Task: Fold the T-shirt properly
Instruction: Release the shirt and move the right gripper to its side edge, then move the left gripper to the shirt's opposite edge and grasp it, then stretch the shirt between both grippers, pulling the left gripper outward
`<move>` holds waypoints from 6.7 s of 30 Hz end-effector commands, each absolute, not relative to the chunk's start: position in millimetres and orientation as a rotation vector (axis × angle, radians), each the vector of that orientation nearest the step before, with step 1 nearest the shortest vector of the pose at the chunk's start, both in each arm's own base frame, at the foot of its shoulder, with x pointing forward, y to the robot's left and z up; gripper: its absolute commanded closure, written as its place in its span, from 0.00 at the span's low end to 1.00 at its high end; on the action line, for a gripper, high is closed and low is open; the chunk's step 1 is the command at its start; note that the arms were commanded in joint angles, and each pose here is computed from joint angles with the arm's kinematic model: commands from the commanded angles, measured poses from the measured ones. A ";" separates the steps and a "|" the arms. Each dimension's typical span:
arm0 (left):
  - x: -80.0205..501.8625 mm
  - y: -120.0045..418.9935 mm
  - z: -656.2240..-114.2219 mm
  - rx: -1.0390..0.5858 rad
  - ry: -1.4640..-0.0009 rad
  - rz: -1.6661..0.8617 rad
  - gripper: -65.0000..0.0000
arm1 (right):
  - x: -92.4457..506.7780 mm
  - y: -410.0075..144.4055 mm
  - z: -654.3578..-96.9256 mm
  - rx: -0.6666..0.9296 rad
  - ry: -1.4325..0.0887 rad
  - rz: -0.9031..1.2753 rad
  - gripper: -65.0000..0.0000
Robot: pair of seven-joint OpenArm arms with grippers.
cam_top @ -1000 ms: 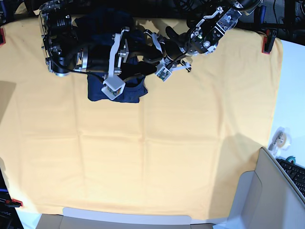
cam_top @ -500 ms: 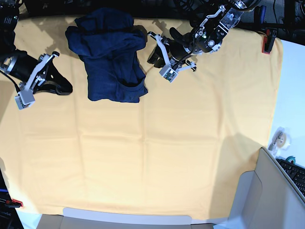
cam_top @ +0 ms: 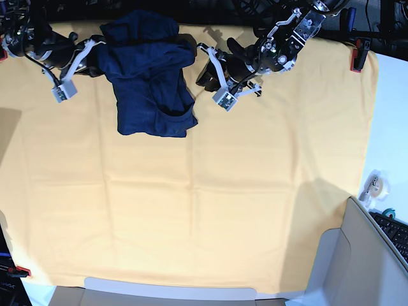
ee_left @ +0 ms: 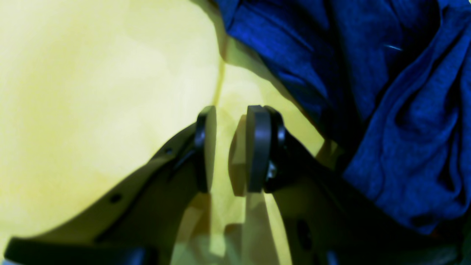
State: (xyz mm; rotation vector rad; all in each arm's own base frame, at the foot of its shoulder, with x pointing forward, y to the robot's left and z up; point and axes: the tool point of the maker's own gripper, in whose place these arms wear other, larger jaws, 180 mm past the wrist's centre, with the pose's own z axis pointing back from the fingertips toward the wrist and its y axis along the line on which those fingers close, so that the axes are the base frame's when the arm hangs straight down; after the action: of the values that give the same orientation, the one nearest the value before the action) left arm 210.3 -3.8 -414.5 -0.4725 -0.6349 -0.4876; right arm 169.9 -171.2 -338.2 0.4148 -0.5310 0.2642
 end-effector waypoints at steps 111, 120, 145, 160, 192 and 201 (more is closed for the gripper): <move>137.9 -45.9 -397.9 -0.957 -0.119 -0.450 0.61 | 316.0 -125.3 -402.4 0.822 -0.490 -0.169 1.00; 138.8 -60.2 -391.0 -0.944 -0.088 -0.607 0.57 | 316.0 -125.3 -402.4 0.822 -0.490 -0.169 1.00; 134.4 -64.5 -420.8 -0.916 0.003 -0.603 0.98 | 320.6 -120.0 -397.1 0.844 -0.508 -0.175 1.00; 190.0 18.1 -427.5 -0.717 -0.071 -0.580 1.00 | 305.7 -165.3 -372.5 0.733 -0.613 -0.158 1.00; 219.3 16.9 -434.1 -0.617 -0.029 -0.709 0.74 | 186.3 -203.7 -355.6 0.421 -0.623 -0.117 1.00; 204.1 25.2 -422.7 -0.665 -0.077 -0.644 0.65 | 185.0 -207.7 -366.7 0.338 -0.601 -0.117 0.93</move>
State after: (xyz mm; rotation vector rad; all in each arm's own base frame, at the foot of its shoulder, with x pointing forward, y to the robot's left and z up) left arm 204.8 7.0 -415.0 -0.7514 -0.1163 -0.6182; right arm 179.1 -205.4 -375.9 0.3443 -0.5649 -0.1368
